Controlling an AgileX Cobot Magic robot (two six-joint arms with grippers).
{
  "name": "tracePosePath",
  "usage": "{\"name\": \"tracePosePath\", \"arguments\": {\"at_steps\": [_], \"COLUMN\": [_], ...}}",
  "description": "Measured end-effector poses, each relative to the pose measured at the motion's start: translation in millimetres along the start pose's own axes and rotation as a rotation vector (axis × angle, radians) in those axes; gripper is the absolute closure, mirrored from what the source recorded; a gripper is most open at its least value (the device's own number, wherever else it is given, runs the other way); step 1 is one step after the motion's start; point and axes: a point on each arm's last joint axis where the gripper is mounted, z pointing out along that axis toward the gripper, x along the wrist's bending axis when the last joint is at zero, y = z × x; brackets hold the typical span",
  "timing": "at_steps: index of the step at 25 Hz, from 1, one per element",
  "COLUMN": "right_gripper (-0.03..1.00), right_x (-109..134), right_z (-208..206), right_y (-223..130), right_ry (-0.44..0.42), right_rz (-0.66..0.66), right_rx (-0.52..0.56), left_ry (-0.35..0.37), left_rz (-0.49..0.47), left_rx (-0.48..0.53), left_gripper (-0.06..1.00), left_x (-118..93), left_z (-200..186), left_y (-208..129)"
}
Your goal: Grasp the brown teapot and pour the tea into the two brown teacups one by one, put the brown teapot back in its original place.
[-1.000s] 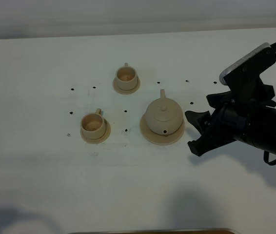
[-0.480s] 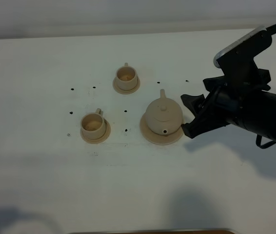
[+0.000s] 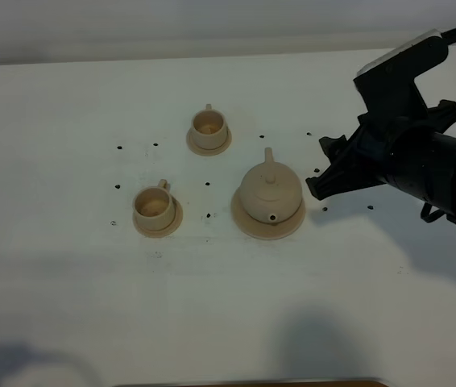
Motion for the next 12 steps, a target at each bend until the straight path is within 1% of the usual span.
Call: {"name": "tracePosePath", "arguments": {"at_steps": [5, 9, 12], "right_gripper": [0.47, 0.47, 0.47], "right_x": [-3.9, -2.6, -1.5], "right_z": [10.7, 22.4, 29.2], "right_y": [7.5, 20.5, 28.2], "right_ry": [-0.018, -0.018, -0.018], "right_rz": [0.049, -0.030, -0.049], "right_rx": [-0.003, -0.017, -0.028], "left_ry": [0.000, 0.000, 0.000], "left_rz": [0.000, 0.000, 0.000], "left_rx": [0.000, 0.000, 0.000], "left_gripper": [0.63, 0.63, 0.63], "left_x": [0.0, 0.0, 0.0], "left_z": [0.0, 0.0, 0.0], "left_y": [0.0, 0.0, 0.0]}}
